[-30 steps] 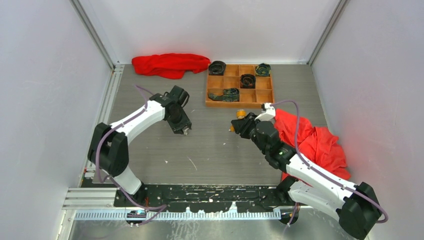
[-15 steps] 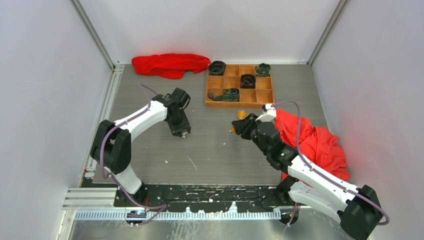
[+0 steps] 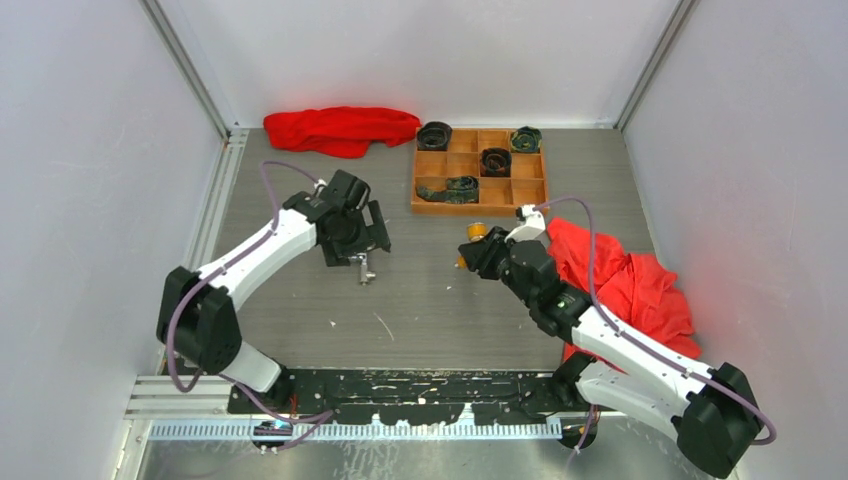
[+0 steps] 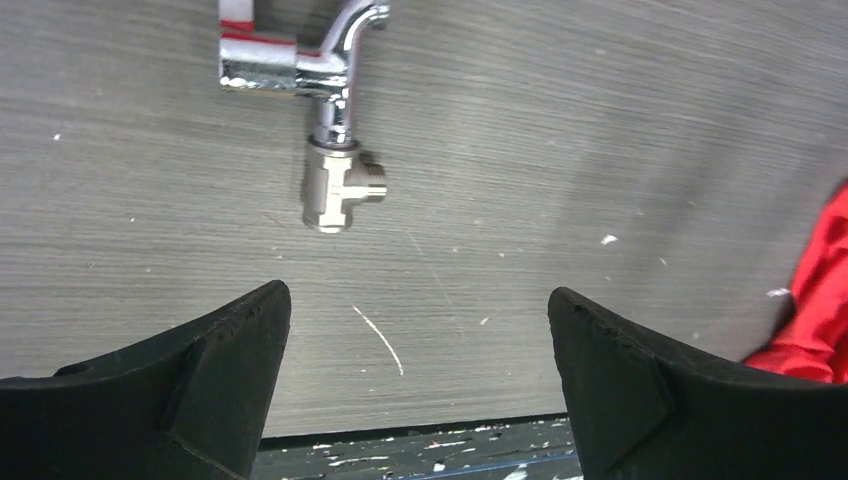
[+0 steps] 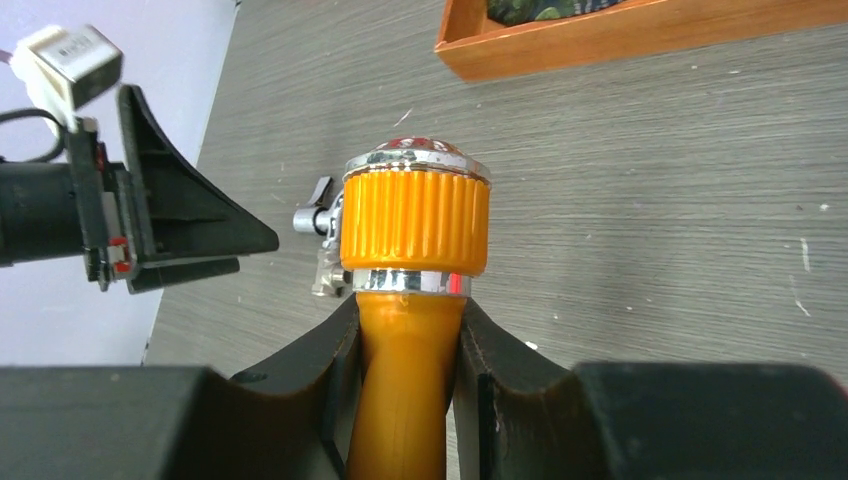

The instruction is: Install the water faucets

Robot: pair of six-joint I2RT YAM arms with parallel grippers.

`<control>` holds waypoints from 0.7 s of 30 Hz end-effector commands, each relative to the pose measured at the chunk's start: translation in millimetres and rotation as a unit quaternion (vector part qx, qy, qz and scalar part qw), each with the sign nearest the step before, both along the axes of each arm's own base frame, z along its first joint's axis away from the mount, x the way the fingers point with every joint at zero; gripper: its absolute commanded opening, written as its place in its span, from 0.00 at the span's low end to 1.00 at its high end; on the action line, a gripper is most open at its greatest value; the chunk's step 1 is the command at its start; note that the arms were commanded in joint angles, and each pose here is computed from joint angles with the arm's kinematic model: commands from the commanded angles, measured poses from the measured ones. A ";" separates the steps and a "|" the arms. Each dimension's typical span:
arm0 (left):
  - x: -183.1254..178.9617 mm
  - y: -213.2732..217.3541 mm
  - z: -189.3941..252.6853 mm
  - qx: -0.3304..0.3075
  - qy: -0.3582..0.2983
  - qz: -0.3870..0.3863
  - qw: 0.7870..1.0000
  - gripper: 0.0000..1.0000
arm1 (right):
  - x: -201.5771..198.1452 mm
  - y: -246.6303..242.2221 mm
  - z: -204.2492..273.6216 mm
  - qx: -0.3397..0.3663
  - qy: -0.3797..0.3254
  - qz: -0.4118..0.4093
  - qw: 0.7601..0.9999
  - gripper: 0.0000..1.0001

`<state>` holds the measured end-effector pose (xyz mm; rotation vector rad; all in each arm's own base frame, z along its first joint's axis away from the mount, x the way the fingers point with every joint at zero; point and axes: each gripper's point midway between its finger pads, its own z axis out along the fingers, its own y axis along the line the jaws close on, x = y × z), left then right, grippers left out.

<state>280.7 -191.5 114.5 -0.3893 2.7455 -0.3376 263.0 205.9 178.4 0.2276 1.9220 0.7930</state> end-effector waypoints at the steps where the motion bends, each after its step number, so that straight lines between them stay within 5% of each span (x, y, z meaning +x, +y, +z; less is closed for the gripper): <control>1: 6.1 -18.8 52.8 -0.064 -0.102 -0.056 0.991 1.00 | 4.3 23.7 49.3 0.026 -0.036 0.051 0.998 0.00; 6: -9.0 -15.7 92.1 -0.091 -0.200 -0.100 0.970 1.00 | 7.0 39.0 41.8 0.069 0.061 0.123 0.988 0.00; 11: -18.1 7.5 86.1 -0.034 -0.197 -0.105 0.974 1.00 | 2.1 62.5 38.7 0.145 0.137 0.219 0.955 0.00; 14: -27.1 -2.6 87.5 -0.063 -0.188 -0.129 0.972 1.00 | -2.6 75.6 43.3 0.171 0.162 0.259 0.937 0.00; 18: -44.8 -44.0 111.4 -0.170 -0.241 -0.235 0.926 1.00 | -1.0 80.2 38.9 0.172 0.181 0.266 0.931 0.00; 21: -66.0 -66.8 119.7 -0.171 -0.271 -0.312 0.894 1.00 | -1.1 84.0 38.5 0.181 0.196 0.273 0.924 0.01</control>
